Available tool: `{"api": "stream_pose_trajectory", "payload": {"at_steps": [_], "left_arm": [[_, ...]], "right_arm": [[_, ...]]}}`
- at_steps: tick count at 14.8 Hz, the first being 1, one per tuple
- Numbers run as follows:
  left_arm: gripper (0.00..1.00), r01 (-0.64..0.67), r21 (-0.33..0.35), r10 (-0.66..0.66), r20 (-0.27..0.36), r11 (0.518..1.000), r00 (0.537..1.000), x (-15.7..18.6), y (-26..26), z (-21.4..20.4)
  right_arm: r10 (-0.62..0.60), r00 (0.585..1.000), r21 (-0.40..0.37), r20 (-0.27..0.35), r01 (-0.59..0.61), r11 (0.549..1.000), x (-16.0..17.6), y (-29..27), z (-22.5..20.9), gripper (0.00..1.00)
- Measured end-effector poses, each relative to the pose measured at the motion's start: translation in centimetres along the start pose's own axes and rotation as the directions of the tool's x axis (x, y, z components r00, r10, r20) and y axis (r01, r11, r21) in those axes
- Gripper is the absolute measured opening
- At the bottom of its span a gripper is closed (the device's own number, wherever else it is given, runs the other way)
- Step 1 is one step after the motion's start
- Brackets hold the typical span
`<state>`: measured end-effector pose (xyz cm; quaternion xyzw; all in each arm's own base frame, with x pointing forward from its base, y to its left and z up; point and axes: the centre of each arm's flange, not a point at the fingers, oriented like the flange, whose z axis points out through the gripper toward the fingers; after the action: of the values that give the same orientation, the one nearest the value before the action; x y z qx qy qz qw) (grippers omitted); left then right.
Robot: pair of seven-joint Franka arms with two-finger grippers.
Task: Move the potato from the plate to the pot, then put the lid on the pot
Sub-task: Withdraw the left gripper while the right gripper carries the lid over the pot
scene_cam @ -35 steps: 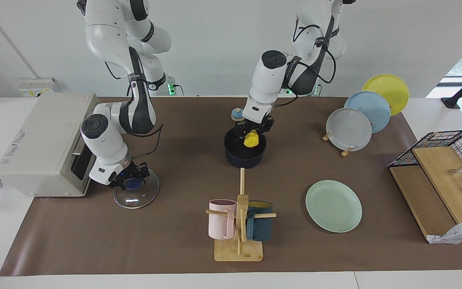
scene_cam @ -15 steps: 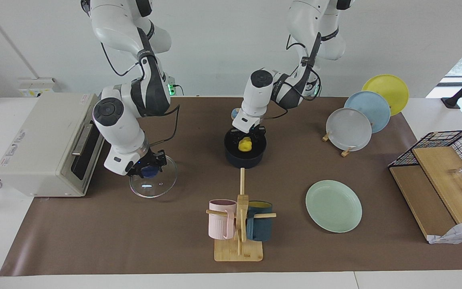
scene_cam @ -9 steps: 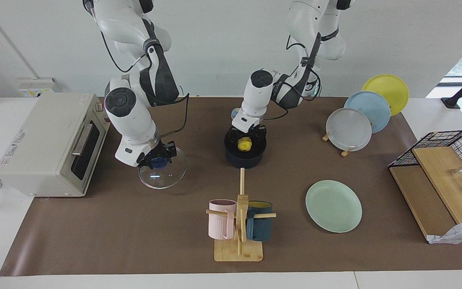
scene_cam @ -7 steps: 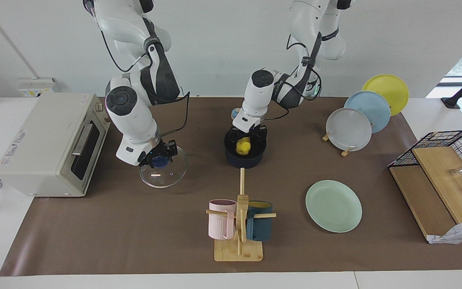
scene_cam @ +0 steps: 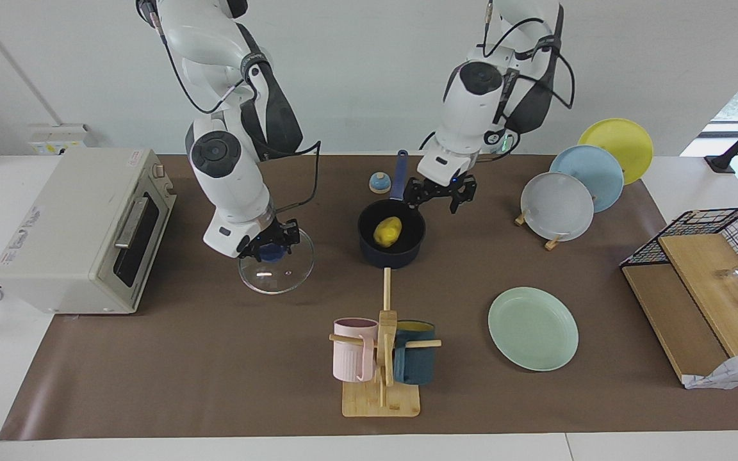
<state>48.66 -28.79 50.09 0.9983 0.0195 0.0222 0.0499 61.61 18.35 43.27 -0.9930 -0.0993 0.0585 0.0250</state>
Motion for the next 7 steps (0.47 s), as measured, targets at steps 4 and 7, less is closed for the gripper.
{"api": "stream_pose_trajectory", "payload": {"at_steps": [4,7], "left_arm": [[1.0,-0.025,0.011,0.025,-0.004,1.0,1.0,2.3,-7.6,-8.3],[1.0,-0.072,0.024,0.071,0.014,0.997,0.997,4.0,-13.8,-12.3]], "right_arm": [[0.116,0.993,-0.009,-0.014,-0.116,0.993,-1.4,-10.0,0.0,0.66],[0.177,0.983,0.003,-0.048,-0.178,0.984,-2.6,-15.6,0.0,0.66]]}}
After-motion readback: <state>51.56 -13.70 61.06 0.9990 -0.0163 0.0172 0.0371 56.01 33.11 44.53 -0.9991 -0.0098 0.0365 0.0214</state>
